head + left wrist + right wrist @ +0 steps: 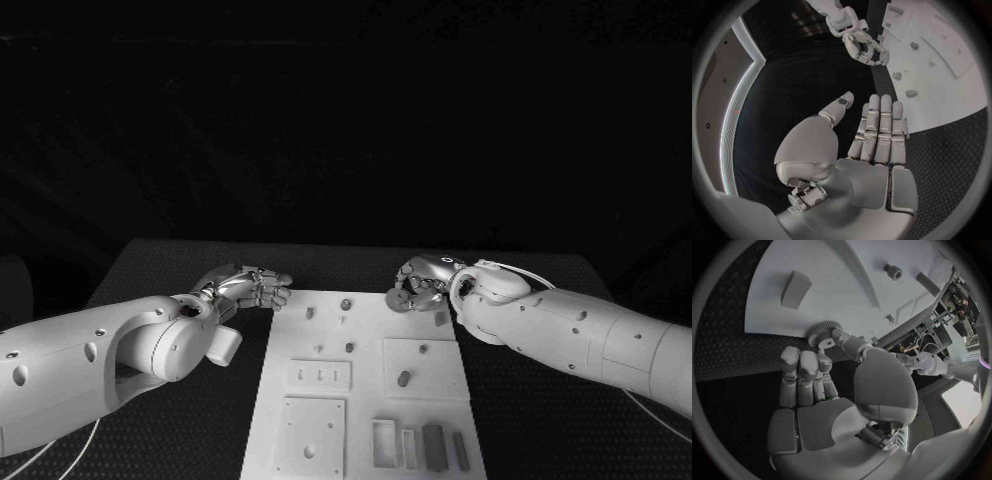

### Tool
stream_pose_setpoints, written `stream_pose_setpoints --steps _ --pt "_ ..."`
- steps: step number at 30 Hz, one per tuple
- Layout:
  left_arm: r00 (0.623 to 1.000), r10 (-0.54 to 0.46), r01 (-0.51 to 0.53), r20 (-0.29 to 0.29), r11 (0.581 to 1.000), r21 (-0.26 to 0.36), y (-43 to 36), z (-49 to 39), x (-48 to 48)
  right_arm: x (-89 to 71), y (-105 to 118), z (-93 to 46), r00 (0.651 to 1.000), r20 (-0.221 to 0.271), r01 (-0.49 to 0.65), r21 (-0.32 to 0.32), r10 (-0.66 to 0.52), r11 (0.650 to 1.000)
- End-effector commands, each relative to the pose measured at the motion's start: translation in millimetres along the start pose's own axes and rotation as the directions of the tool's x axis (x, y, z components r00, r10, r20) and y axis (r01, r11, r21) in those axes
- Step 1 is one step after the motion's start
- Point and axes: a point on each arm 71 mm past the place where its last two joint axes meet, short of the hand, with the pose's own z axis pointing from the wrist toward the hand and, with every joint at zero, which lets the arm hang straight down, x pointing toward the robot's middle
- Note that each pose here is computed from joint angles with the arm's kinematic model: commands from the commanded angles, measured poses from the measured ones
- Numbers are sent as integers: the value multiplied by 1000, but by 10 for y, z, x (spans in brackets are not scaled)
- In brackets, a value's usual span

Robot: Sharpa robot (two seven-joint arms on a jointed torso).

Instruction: Assemble the parts on the task board

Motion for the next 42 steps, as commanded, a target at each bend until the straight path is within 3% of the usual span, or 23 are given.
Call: stream_pose_setpoints --steps 1,20,29,33,42 --pt "1000 2 -1 -19 1000 8 -14 1 24 85 1 -18 998 -18 65 -18 -65 998" --pt "1000 2 -2 -17 1000 8 -14 0 22 58 135 -57 991 85 109 -50 -105 993" --pt "1000 3 -3 -9 1000 8 -11 -9 -4 -5 370 -147 976 165 159 -81 -144 984" --pt "1000 3 -3 -9 1000 7 -10 -14 -8 -66 505 -197 955 234 212 -95 -185 973" --pt "1000 7 -7 -4 1000 7 -6 -9 -36 -91 701 -224 937 280 253 -122 -211 960"
